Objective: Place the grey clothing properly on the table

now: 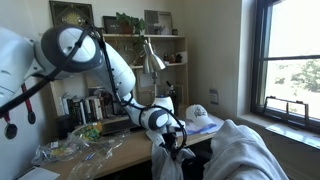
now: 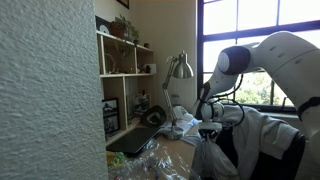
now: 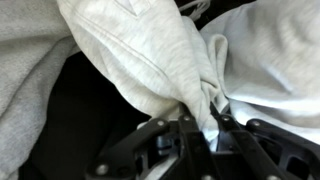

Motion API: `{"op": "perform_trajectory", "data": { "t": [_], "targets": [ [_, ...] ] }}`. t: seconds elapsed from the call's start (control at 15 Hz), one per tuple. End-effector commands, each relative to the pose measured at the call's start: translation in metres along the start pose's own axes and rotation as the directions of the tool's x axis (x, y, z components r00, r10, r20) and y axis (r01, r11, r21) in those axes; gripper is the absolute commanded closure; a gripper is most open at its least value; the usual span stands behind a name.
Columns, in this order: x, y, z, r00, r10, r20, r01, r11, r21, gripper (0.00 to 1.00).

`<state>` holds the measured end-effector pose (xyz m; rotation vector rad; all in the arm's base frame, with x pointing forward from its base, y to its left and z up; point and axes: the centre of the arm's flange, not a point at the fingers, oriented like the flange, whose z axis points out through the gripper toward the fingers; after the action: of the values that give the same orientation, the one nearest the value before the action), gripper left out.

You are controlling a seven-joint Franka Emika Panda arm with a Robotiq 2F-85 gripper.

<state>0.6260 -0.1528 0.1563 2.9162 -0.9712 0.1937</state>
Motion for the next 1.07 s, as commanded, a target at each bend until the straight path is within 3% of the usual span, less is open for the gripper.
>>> {"op": "perform_trajectory", "data": {
  "t": [0.0,0.47,1.0],
  "targets": [
    [-0.041,-0.001,-0.082,0.998,-0.044,-0.034,0.046,0.998,0.035,0.91],
    [-0.09,-0.015,-0.196,0.976,-0.117,-0.182,0.147,0.976,0.158,0.91],
    [-0.158,-0.063,-0.254,0.93,-0.24,-0.279,0.316,0.909,0.273,0.91]
  ]
}}
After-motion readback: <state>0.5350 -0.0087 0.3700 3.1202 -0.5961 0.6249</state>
